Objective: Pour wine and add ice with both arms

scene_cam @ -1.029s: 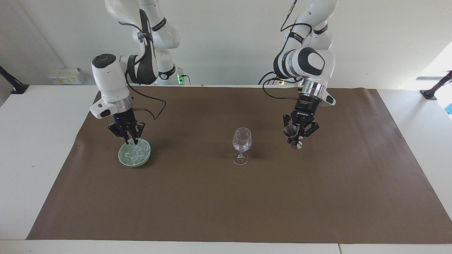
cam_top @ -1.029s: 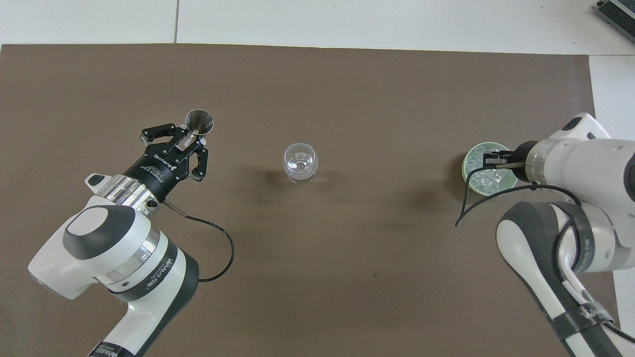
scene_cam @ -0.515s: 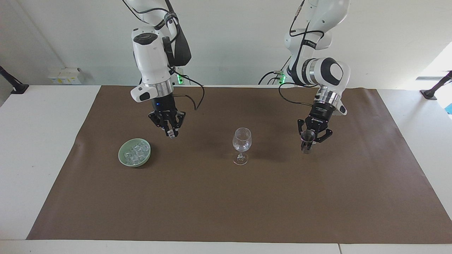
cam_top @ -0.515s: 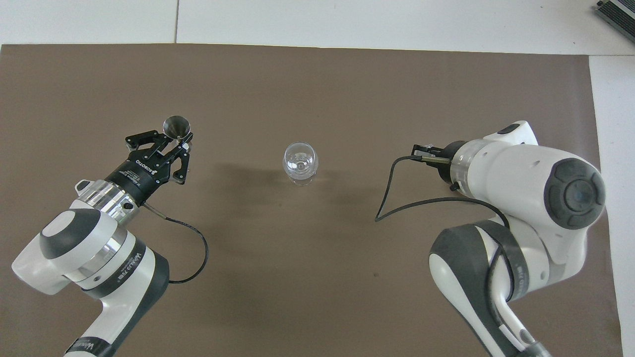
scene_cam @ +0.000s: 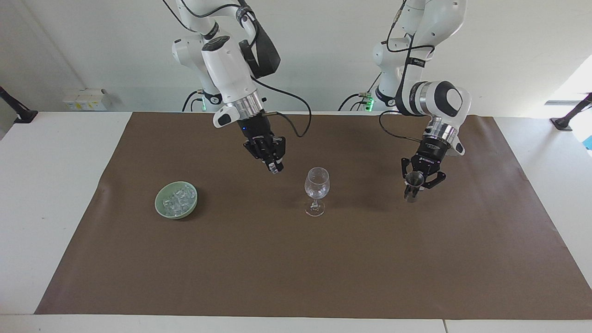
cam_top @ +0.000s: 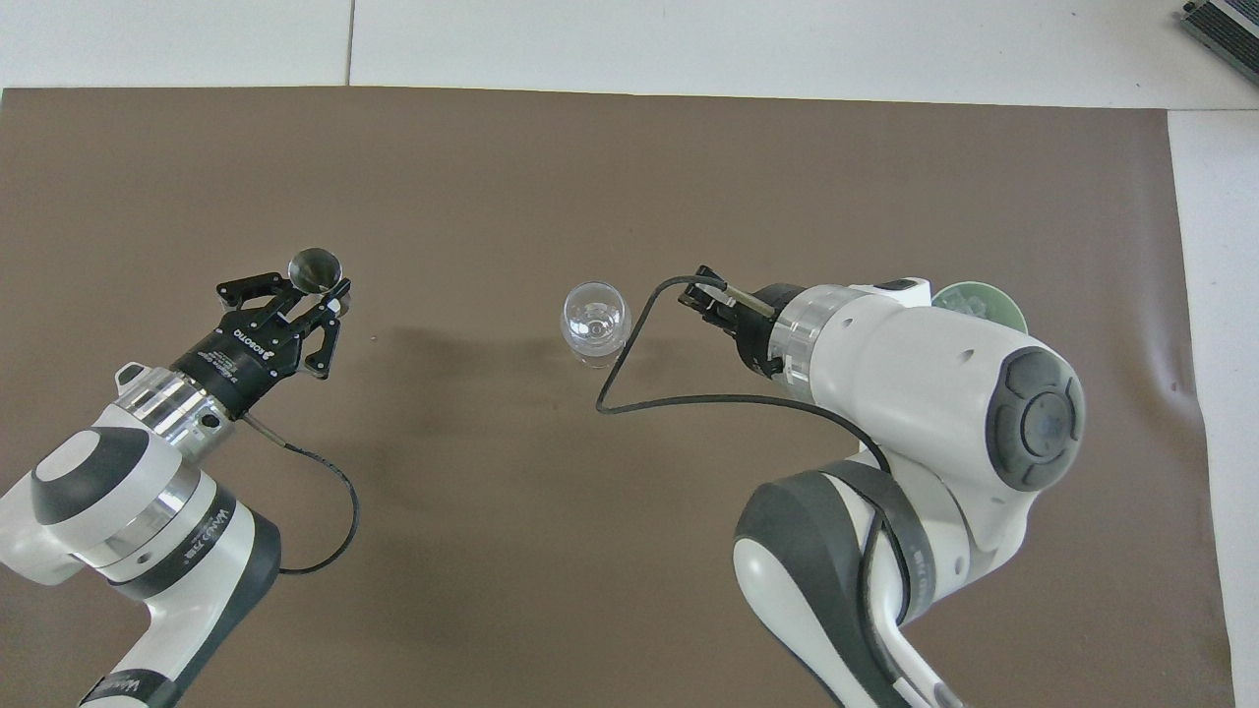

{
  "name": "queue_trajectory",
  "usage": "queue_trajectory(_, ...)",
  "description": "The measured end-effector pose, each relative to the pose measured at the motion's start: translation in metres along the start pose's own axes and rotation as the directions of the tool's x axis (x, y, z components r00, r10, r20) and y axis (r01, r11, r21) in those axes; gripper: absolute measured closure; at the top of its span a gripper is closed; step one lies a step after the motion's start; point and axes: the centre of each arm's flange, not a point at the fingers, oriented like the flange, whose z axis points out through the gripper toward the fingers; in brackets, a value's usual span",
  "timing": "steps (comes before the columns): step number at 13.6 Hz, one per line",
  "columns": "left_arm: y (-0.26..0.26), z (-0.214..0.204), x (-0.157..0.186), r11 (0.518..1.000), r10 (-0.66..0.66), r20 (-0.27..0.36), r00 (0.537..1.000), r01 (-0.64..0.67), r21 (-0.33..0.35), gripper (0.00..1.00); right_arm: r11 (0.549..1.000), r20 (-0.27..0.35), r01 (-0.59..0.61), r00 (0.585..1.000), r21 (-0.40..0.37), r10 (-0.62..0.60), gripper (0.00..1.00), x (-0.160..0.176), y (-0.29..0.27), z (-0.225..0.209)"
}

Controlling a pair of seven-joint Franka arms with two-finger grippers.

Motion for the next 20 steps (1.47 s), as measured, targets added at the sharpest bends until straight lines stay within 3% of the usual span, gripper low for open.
queue_trajectory(4,0.011,-0.007,0.009,0.999,0.005,0.005,1.000,-0.005,0.032,0.78,0.995,0.028,-0.094,0.995,0.025,0.094,0.70,-0.022,-0.030,0.007)
queue_trajectory(10,0.020,-0.018,0.027,0.995,-0.094,-0.006,0.996,0.094,0.023,0.78,0.996,0.050,-0.084,0.995,0.013,0.083,0.70,-0.032,-0.035,0.023)
queue_trajectory(14,0.033,-0.036,0.053,0.985,-0.174,0.022,0.984,0.174,0.018,0.78,0.997,0.051,-0.076,0.996,0.021,0.075,0.70,-0.038,-0.038,0.032)
queue_trajectory(18,0.035,-0.045,0.076,0.974,-0.224,0.069,0.972,0.221,0.057,0.78,0.998,0.056,-0.064,0.996,0.026,0.063,0.70,-0.046,-0.041,0.039)
queue_trajectory(20,0.041,-0.051,0.090,0.973,-0.219,0.060,0.974,0.214,0.084,0.78,0.998,0.056,-0.064,0.996,0.026,0.063,0.70,-0.046,-0.042,0.038)
